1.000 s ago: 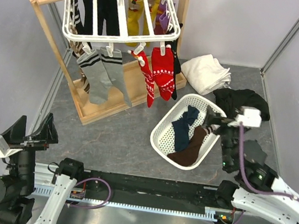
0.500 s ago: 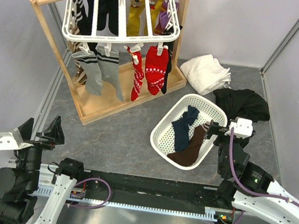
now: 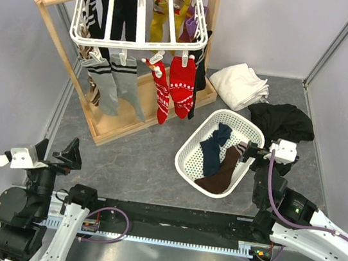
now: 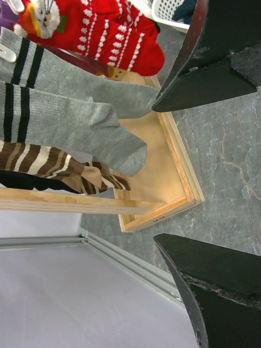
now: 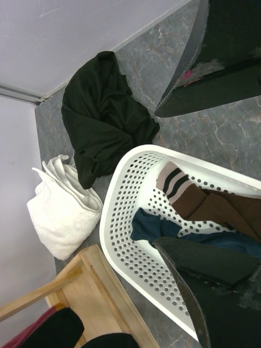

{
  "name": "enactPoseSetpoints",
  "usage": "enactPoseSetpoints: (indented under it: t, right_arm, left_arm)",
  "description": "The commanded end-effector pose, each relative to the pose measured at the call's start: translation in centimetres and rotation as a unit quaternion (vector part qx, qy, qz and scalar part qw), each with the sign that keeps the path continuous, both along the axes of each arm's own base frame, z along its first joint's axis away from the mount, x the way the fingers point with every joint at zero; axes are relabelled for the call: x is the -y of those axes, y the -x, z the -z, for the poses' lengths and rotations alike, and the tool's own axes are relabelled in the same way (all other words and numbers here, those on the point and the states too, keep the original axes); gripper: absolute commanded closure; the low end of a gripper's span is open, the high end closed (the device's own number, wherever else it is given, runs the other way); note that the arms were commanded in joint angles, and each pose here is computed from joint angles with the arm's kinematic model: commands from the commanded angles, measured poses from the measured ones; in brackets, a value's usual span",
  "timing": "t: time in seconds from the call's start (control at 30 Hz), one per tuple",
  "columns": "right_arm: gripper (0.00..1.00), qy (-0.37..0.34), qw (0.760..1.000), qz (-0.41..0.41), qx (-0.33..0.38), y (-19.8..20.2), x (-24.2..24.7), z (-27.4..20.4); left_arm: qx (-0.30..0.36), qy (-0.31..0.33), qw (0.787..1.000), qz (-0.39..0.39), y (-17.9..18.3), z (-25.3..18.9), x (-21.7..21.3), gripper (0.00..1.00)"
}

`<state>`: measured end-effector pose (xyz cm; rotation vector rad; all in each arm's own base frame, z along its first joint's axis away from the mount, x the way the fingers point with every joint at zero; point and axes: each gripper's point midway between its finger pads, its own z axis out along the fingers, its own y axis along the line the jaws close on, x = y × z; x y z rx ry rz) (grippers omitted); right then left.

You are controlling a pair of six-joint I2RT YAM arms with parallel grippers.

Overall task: Clip the socks to the hanger
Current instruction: Reset both arms

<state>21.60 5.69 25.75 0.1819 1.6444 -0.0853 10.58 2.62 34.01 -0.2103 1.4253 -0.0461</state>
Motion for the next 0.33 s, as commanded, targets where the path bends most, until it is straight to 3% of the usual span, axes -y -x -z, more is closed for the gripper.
enactPoseSetpoints:
  t: [0.0, 0.3]
  right_arm:
    - [0.02, -0.014, 0.999, 0.028, 0.006, 0.29, 1.12, -0.67]
    - [0.02, -0.024, 0.999, 0.037, 0.01, 0.38, 1.45, -1.04]
  left_arm:
    - [0.045, -0.001, 0.999, 0.011, 1.67, -0.41, 0.07, 0.01]
    - [0.046, -0.004, 0.999, 0.007, 1.57, -0.43, -0.04, 0.01]
